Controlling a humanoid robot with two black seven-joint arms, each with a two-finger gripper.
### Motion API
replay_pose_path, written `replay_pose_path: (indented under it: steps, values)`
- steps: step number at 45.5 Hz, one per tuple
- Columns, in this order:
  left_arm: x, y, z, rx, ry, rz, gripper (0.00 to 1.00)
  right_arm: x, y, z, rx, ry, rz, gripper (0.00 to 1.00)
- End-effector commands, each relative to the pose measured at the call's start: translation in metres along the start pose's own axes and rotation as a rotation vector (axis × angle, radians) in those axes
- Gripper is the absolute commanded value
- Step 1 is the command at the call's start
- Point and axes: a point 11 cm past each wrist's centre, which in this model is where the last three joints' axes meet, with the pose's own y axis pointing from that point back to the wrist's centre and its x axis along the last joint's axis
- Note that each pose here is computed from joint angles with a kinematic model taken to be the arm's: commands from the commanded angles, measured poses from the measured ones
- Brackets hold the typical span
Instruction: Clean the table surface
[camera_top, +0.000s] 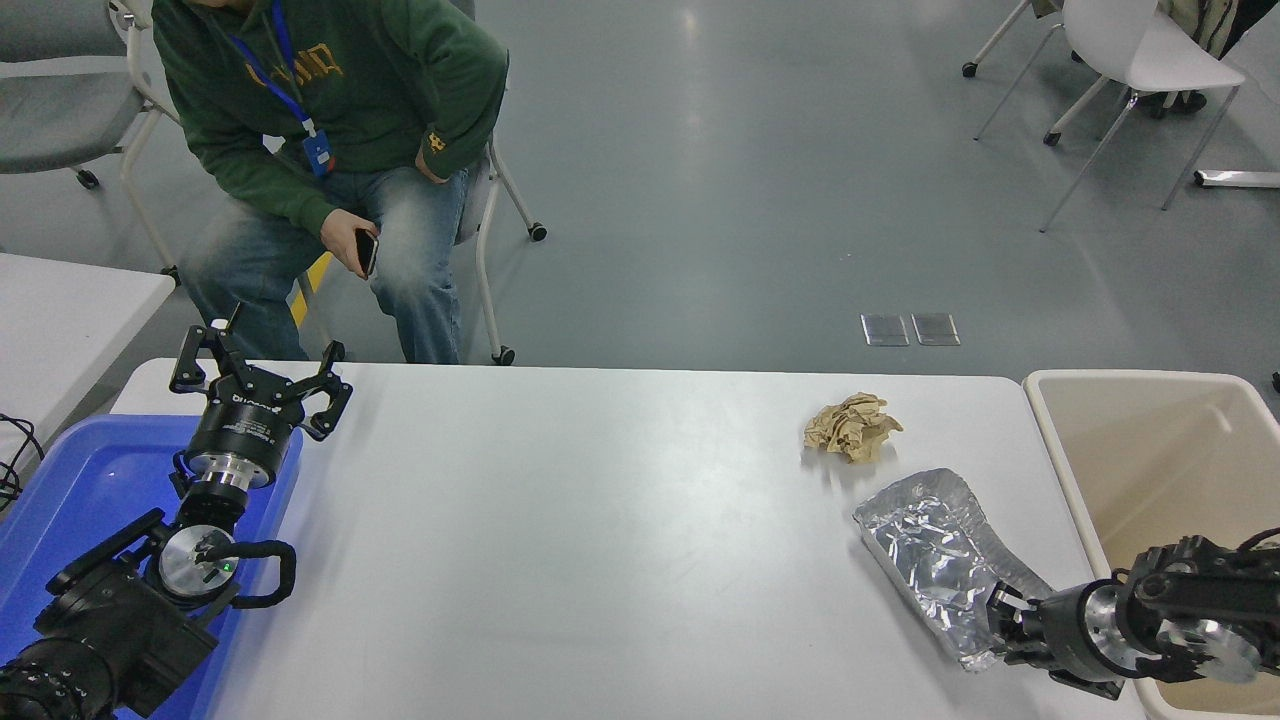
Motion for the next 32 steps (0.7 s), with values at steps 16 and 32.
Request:
replay_pose_path:
  steps: [16, 32]
  values:
    - [0.0, 0.0, 0.0, 0.0, 0.0, 0.0, 1.0, 0.014, 0.011, 0.006, 0.006, -0.031, 0.02, 0.0]
    - [0.0, 0.0, 0.0, -0.001, 0.0, 0.0, 1.0, 0.033, 0.043, -0.018, 0.115, -0.053, 0.01, 0.0]
